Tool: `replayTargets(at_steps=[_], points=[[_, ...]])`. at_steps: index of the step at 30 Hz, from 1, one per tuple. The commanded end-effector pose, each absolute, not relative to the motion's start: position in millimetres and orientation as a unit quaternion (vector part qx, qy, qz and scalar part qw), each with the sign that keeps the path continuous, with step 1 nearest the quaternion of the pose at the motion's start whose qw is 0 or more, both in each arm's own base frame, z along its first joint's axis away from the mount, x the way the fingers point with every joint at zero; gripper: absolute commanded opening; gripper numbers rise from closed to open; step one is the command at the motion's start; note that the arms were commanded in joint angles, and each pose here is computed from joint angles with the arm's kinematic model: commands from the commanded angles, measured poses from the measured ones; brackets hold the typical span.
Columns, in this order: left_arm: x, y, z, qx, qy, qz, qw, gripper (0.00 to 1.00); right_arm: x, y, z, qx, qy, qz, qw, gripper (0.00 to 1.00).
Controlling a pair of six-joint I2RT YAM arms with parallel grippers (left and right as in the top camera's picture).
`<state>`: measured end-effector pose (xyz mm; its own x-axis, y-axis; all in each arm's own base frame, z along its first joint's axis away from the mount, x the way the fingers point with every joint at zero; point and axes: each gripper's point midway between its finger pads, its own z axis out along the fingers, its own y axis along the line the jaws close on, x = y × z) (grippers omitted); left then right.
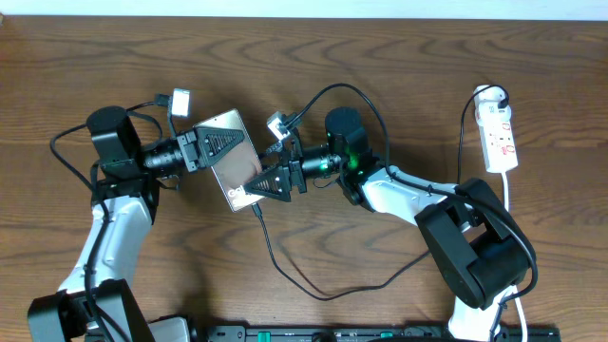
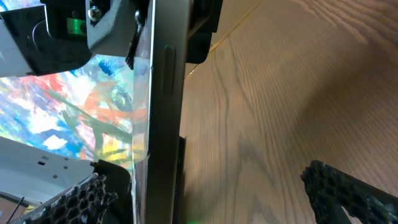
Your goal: Plug charger to phone and switch on socket
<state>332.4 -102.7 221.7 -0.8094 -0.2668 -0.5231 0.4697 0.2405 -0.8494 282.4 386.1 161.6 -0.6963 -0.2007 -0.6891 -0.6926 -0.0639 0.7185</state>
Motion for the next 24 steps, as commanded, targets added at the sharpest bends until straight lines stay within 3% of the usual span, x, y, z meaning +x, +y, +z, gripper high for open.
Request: replayTargets(at_steps=[1,20,24], points=[[332.3,-96.1,223.4,0.067,0.726,-0.612,0.306,0.08,283.4,385.4,174.9,-0.351,0.645,0.649,0.2,0.99],[330.5,-27.5,197.3,-0.041,0.741,-0.583,0.33,0.07,282.2,385.1,175.1,-0.353,0.643,0.65,0.198,0.99],[334.6,-10.6,174.7,-0.112,0.767,-0.546,0.318,0.07,282.9,384.6,175.1,-0.352,0.644,0.65,0.198,0.99]])
